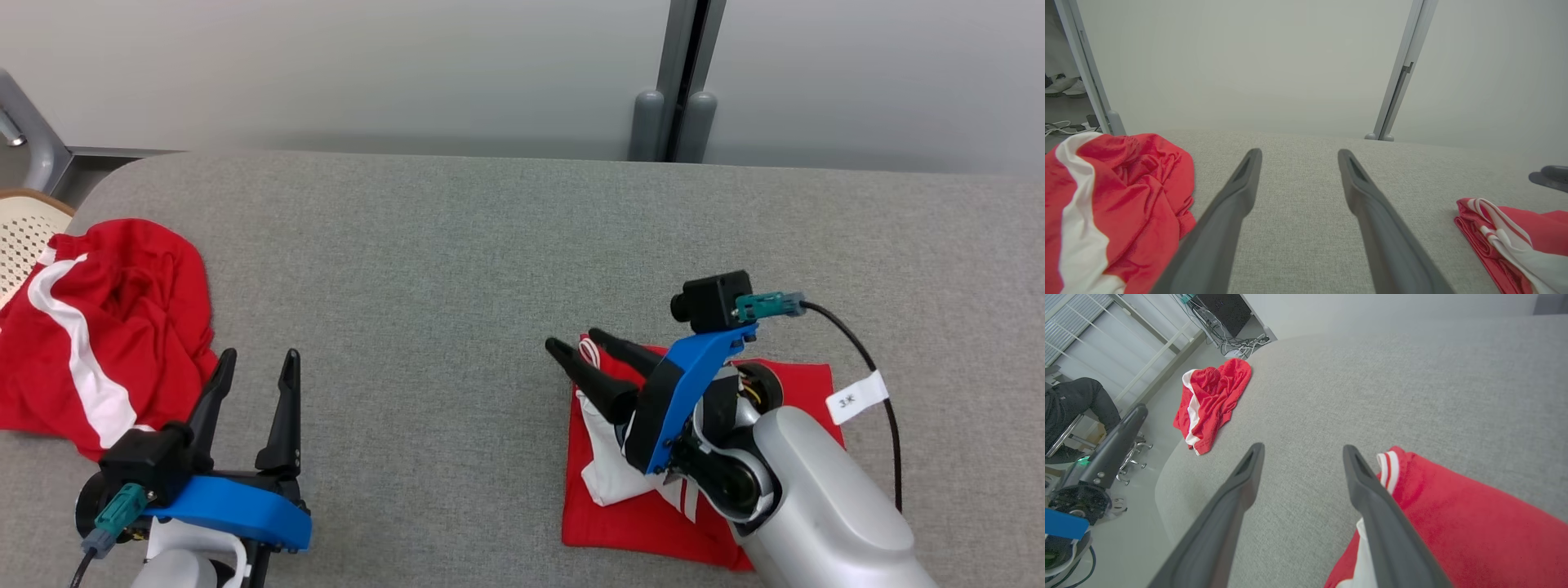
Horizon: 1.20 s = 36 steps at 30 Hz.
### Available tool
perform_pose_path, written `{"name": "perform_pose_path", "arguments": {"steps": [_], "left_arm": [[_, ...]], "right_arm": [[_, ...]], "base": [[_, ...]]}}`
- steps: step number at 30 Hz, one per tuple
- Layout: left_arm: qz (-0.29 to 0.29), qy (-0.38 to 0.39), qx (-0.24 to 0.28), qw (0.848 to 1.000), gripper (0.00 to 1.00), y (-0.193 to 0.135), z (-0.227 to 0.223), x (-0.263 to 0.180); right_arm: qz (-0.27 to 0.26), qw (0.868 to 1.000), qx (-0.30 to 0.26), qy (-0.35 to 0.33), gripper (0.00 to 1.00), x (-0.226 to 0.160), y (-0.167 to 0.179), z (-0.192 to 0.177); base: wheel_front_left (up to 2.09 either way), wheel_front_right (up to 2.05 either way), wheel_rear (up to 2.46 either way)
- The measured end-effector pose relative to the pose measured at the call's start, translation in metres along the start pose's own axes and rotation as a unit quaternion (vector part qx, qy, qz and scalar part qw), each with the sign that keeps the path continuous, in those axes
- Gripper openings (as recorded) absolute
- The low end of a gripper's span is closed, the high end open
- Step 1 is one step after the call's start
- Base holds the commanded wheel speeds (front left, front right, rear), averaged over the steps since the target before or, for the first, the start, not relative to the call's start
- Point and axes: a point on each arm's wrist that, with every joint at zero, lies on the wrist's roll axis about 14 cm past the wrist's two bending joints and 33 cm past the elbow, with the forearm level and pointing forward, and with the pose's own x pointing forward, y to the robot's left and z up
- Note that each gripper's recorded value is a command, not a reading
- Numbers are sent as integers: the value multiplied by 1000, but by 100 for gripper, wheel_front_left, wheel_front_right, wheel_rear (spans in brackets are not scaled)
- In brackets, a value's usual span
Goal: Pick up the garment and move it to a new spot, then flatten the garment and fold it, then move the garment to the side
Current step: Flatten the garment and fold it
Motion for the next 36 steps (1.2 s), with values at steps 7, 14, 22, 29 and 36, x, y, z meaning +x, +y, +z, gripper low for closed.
{"name": "perform_pose_path", "arguments": {"steps": [7,14,22,29,36], "left_arm": [[1,-5,3,1000,100,1,4,0],[-4,-10,5,1000,100,-2,7,-1],[-17,-5,4,1000,100,-10,5,2],[-22,-16,3,1000,100,-15,12,0],[-21,-25,-5,999,100,-21,13,-11]], "right_arm": [[-62,990,-34,-120,100,-29,-32,66],[-219,962,-97,-133,100,-98,-110,60],[-300,942,-114,-94,100,-145,-136,15],[-316,926,-118,-172,100,-175,-132,20],[-319,908,-123,-242,100,-199,-126,25]], "base": [[0,0,0],[0,0,0],[0,0,0],[0,0,0],[0,0,0]]}}
